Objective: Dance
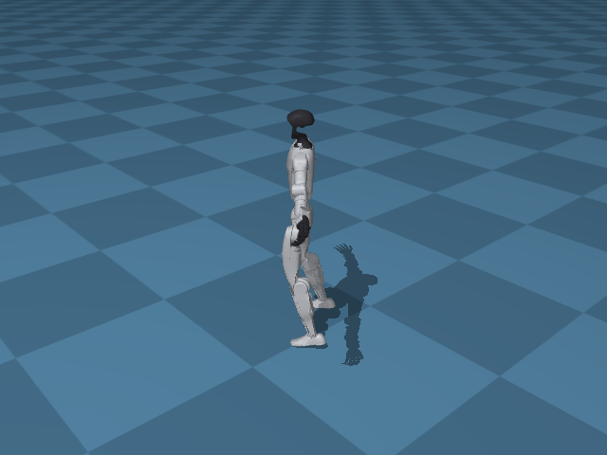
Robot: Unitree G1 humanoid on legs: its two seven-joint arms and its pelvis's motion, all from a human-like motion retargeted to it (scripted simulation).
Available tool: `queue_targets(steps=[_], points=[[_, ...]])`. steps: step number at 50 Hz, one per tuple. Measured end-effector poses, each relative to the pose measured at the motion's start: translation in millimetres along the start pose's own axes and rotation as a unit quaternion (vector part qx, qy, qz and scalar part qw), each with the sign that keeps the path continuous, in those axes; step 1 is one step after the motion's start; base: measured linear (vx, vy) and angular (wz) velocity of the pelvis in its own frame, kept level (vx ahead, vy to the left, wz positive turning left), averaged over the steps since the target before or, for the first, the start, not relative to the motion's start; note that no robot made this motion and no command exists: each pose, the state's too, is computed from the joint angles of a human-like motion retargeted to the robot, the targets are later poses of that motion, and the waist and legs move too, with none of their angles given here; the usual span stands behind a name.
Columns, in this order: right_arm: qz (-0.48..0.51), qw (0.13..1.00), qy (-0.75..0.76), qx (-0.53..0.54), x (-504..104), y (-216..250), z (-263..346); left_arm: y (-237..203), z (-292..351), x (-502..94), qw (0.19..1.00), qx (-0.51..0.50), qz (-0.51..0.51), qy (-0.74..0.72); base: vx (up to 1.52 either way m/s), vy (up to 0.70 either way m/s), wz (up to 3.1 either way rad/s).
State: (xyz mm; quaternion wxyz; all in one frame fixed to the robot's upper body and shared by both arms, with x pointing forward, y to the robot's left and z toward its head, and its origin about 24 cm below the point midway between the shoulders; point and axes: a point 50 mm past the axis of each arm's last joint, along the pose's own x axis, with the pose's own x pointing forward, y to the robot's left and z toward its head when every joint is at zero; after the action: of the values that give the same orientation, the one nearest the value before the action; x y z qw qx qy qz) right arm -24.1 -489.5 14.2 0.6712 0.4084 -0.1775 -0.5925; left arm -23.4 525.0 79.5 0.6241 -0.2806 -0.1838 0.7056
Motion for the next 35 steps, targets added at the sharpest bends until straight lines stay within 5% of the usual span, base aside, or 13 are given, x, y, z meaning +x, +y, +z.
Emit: queue_targets(steps=[8,18,27,35], points=[[-0.170,0.968,-0.093,0.159,-21.7,-47.9,12.6,-10.0,-12.8,-0.9,0.998,0.026,0.059,0.020,-0.32,-0.26,-0.01],[-0.362,0.898,-0.151,0.199,-37.7,-66.5,49.3,-52.3,-31.5,-3.3,0.991,0.052,0.104,0.061,-0.35,-0.29,-0.65],[-0.311,0.912,-0.239,0.119,-7.1,23.3,113.4,-173.0,-100.6,-41.9,0.978,0.119,-0.084,0.148,-0.35,-0.22,-0.24],[-0.126,0.908,-0.396,0.046,-6.6,163.6,140.7,-298.1,-191.4,-175.7,0.902,0.014,-0.342,0.263,-0.26,-0.16,-0.08]])
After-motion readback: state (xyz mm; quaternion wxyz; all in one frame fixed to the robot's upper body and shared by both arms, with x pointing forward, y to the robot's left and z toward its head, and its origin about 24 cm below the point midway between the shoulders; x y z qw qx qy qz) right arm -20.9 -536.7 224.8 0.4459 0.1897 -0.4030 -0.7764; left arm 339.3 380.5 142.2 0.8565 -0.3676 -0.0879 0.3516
